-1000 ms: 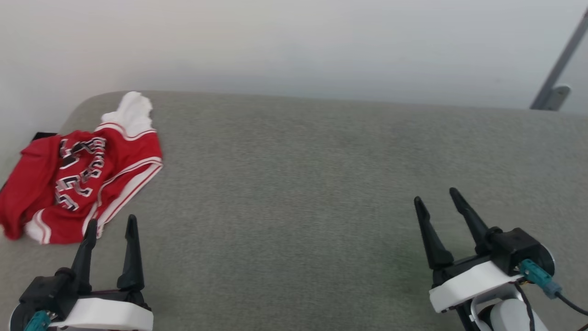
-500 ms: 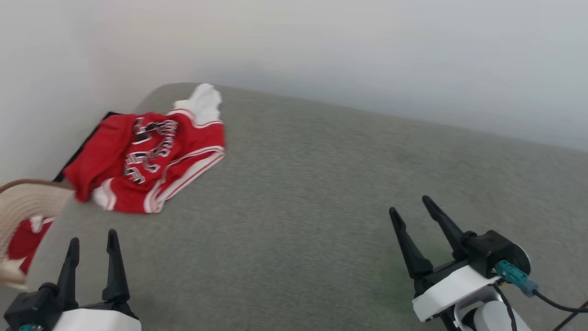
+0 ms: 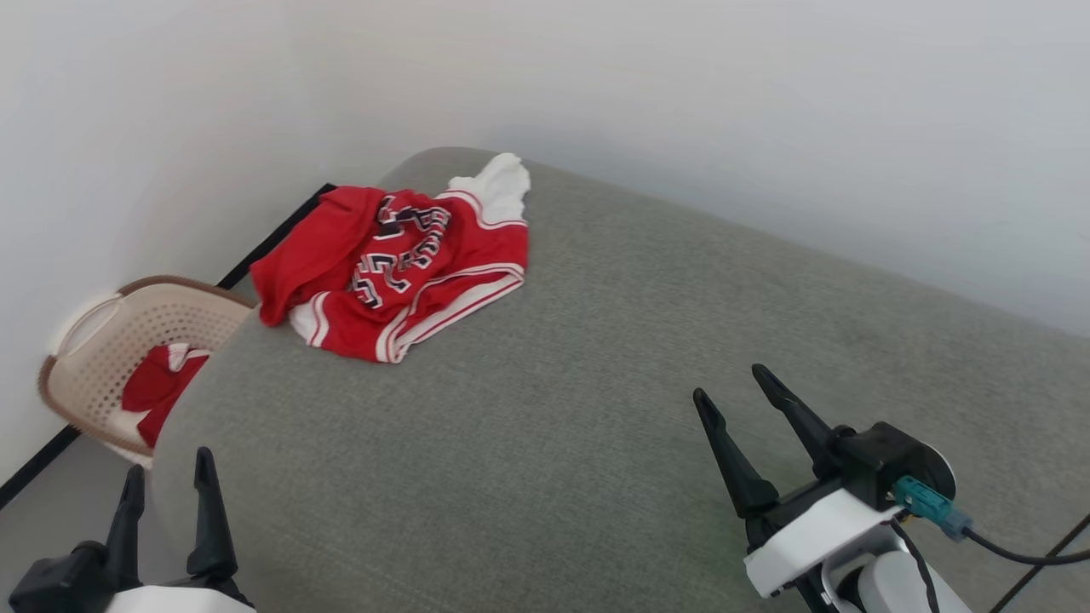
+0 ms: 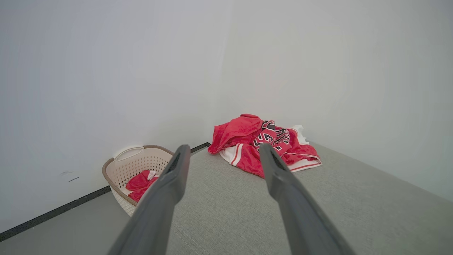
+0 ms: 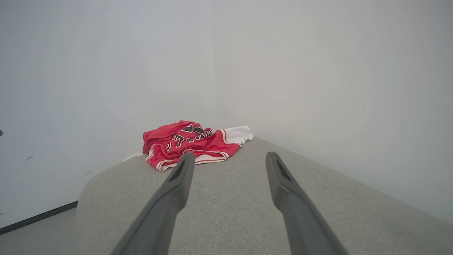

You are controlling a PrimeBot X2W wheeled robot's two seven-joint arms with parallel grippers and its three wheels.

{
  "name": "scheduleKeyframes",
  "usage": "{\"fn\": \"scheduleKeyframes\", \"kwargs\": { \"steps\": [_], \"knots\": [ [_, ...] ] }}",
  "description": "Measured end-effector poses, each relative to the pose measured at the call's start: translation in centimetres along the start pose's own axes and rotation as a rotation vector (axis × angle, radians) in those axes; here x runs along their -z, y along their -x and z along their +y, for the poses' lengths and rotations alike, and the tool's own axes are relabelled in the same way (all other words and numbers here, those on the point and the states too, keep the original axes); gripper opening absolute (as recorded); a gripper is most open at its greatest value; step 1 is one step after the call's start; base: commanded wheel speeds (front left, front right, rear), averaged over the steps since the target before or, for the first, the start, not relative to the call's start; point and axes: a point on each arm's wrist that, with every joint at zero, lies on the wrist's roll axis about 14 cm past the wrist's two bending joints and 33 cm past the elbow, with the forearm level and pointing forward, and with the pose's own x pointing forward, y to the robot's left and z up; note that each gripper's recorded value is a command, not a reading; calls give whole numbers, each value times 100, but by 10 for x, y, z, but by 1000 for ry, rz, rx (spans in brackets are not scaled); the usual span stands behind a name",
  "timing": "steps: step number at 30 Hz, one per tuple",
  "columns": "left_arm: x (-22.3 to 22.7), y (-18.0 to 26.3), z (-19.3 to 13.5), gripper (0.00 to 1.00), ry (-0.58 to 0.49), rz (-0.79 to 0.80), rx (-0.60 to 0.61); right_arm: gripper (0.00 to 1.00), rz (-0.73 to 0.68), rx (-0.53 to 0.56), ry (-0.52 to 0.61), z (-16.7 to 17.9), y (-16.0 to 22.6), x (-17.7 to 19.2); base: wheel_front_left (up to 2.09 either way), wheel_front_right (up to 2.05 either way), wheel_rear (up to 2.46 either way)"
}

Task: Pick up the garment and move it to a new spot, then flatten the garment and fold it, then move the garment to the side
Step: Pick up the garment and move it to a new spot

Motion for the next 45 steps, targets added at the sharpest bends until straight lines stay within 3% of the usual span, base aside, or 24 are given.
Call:
{"fn": "scheduleKeyframes", "kwargs": {
  "steps": [13,21,45],
  "knots": [
    [1,-3,11,100,10,9,-58,100,4,-45,-14,4,-17,5,0,0,0],
    [-5,-27,-2,100,3,-4,-16,100,1,-7,-19,-12,-17,6,0,0,0],
    [22,-186,-79,100,-107,134,174,100,8,219,27,-119,4,16,0,0,0]
  ]
}}
